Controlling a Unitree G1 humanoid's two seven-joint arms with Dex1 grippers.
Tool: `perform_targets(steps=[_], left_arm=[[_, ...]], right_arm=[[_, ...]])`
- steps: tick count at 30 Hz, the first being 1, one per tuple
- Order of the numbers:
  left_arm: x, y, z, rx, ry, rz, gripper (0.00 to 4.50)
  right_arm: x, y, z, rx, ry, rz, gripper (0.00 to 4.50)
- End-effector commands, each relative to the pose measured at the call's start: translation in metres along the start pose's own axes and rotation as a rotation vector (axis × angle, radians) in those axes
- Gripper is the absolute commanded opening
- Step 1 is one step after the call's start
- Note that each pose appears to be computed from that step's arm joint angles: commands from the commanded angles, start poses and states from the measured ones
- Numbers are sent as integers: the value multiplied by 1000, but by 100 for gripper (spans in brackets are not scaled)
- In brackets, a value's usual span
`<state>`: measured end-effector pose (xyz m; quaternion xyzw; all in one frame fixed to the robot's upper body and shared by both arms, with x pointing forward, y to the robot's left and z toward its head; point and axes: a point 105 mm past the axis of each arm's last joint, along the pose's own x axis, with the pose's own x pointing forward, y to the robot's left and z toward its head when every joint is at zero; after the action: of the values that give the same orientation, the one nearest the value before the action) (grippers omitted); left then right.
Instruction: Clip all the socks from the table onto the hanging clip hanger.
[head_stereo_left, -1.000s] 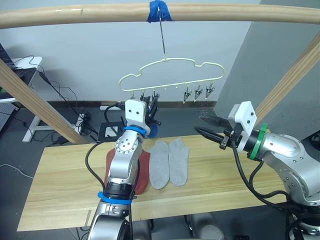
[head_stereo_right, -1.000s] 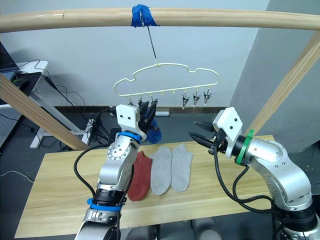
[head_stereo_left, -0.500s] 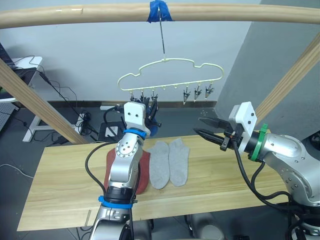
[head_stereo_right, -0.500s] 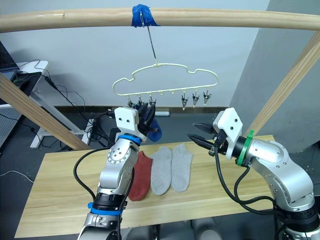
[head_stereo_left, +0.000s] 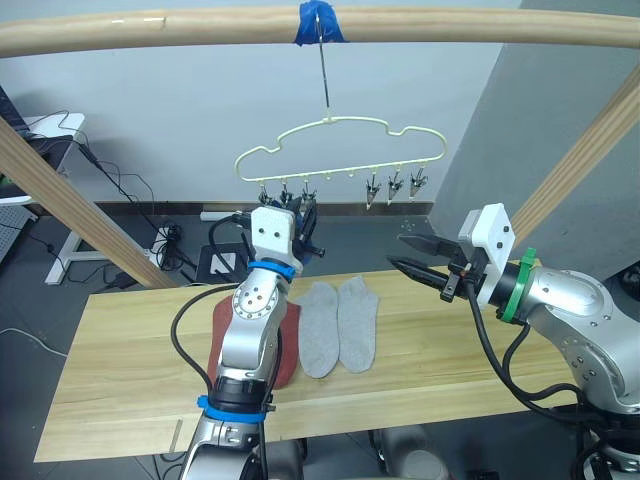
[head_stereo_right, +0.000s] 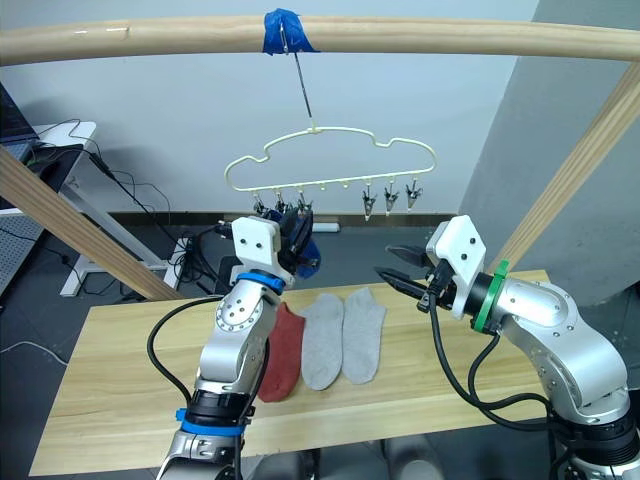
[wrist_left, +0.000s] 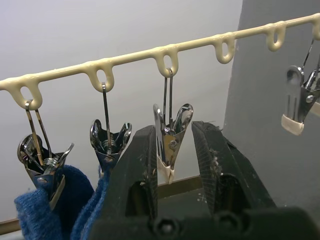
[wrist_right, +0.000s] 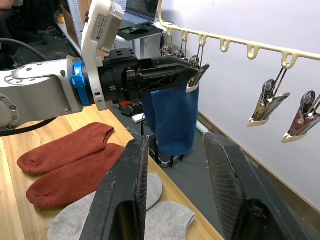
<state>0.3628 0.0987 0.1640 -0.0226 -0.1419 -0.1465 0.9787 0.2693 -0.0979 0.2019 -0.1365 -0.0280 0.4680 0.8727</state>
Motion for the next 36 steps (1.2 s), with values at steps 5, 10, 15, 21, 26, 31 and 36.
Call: perform_targets(steps=[5, 10, 15, 21, 26, 31, 36], left_arm=[[3, -4, 7, 25, -11, 13, 123], [6, -3, 5, 30, 1, 22, 123], [10, -4, 4, 35, 10, 21, 123], [14, -3, 5, 38, 11, 20, 123], [14, -3, 6, 39, 7, 24, 123], [17, 0, 12, 42, -16, 39, 123], [19, -1, 14, 46, -24, 38, 123]], right_arm=[[-4, 6, 13, -27, -42, 23, 178], [-4, 7, 13, -22, -41, 26, 178], [-4, 7, 13, -20, -38, 29, 178], [-4, 8, 12, -15, -35, 36, 178], [-4, 9, 11, -9, -32, 43, 178], [-4, 9, 11, -6, -30, 47, 178], [-5, 9, 11, -2, -30, 51, 178]])
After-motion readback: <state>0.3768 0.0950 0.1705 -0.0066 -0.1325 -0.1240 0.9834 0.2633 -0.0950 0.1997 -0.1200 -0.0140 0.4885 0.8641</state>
